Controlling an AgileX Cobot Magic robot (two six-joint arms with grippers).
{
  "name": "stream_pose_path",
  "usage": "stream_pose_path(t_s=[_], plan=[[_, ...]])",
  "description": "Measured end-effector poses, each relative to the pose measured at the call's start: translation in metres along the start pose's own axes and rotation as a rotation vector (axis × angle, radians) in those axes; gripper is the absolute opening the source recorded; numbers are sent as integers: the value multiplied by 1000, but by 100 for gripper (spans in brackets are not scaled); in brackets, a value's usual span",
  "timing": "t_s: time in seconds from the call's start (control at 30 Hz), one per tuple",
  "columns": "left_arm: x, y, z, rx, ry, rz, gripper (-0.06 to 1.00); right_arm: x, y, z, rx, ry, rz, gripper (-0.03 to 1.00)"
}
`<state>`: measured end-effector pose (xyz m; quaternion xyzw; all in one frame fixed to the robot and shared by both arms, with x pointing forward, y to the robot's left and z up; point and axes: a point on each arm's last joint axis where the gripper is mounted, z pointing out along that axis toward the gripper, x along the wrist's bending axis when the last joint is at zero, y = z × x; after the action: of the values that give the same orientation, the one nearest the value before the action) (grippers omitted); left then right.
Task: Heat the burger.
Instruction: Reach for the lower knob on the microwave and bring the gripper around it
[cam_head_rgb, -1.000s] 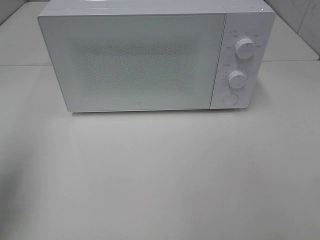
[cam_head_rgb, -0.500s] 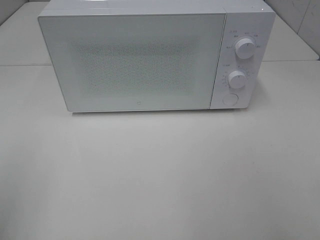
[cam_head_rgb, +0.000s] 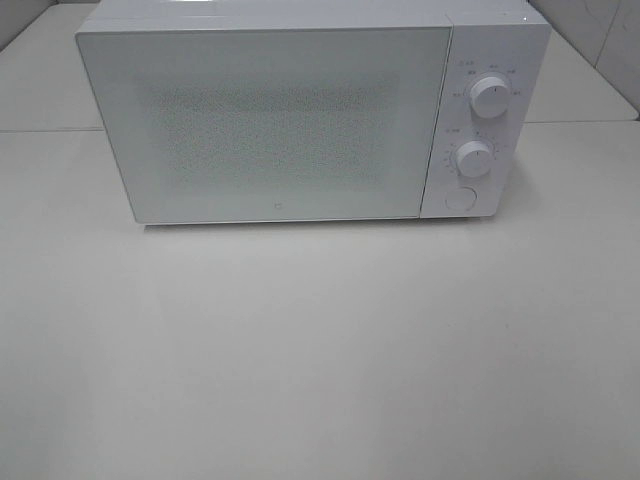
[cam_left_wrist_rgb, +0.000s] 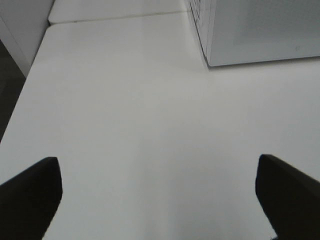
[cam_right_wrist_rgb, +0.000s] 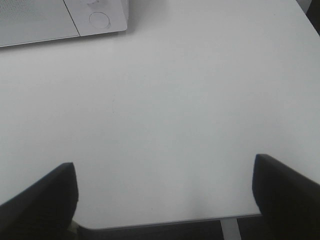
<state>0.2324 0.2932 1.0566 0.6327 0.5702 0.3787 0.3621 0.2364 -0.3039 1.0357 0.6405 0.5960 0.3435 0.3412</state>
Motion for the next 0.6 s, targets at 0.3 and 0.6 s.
stream_pose_path(t_s=[0.3, 0.6], plan=[[2, -1, -1, -6, 22, -51, 99, 0, 0, 0, 0, 0, 0, 90], [2, -1, -1, -6, 22, -78, 99, 0, 0, 0, 0, 3, 1, 90]])
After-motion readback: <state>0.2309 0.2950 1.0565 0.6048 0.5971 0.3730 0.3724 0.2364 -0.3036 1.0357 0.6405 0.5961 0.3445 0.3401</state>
